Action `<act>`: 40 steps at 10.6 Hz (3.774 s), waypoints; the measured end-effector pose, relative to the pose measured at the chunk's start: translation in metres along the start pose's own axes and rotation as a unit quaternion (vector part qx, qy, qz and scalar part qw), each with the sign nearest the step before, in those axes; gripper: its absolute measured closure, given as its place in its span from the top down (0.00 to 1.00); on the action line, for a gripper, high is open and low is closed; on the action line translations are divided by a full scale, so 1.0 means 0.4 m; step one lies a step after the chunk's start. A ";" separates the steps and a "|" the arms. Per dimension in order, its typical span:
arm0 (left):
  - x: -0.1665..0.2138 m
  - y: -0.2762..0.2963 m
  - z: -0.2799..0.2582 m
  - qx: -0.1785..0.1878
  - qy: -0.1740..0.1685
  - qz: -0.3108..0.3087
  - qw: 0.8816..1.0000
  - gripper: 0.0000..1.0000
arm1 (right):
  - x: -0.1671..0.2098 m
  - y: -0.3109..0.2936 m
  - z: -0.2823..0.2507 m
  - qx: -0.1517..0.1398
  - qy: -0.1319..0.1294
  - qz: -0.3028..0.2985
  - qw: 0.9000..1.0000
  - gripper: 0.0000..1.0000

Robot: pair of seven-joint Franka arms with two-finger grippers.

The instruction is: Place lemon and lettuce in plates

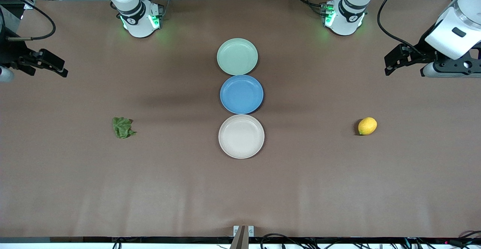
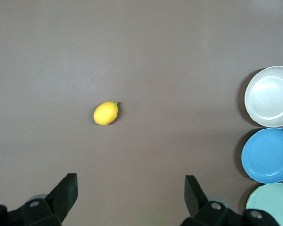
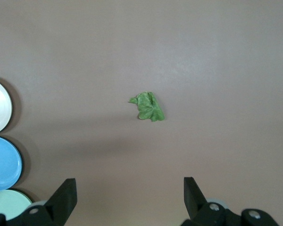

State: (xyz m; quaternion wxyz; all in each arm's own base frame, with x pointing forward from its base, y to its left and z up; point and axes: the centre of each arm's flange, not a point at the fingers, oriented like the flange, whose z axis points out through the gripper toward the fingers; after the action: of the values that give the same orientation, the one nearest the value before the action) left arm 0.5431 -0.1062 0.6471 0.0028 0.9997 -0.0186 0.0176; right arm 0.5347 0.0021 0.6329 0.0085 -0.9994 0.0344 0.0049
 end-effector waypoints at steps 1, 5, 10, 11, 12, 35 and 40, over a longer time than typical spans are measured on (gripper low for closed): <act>0.000 -0.001 0.000 0.000 0.000 0.000 1.000 1.00 | -0.008 0.002 -0.012 0.000 0.003 -0.005 1.000 1.00; 0.001 -0.010 0.000 0.002 -0.001 -0.002 1.000 1.00 | -0.020 0.002 -0.024 0.000 0.005 -0.010 1.000 1.00; 0.000 -0.010 0.003 0.002 -0.003 -0.002 1.000 1.00 | -0.020 0.002 -0.011 0.000 -0.001 -0.012 1.000 1.00; 0.001 -0.009 0.013 0.003 -0.009 -0.002 1.000 1.00 | -0.021 0.002 -0.003 -0.001 -0.004 -0.012 1.000 1.00; 0.005 -0.011 0.039 0.004 -0.021 -0.002 1.000 1.00 | -0.021 0.002 0.014 -0.001 -0.012 -0.012 1.000 1.00; 0.010 -0.253 1.119 0.026 -0.079 0.268 0.960 0.81 | 0.043 0.096 1.023 -0.009 0.016 -0.006 1.000 1.00; 0.024 -0.242 1.110 0.030 -0.068 0.232 0.970 0.68 | 0.035 0.100 1.082 -0.008 0.022 -0.005 1.000 0.96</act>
State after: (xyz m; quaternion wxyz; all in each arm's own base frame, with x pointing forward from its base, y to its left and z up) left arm 0.5720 -0.0124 0.2031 -0.0323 0.9666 -0.2494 -0.0496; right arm 0.5418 -0.0314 0.1992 -0.0002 -0.9994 0.0298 -0.0166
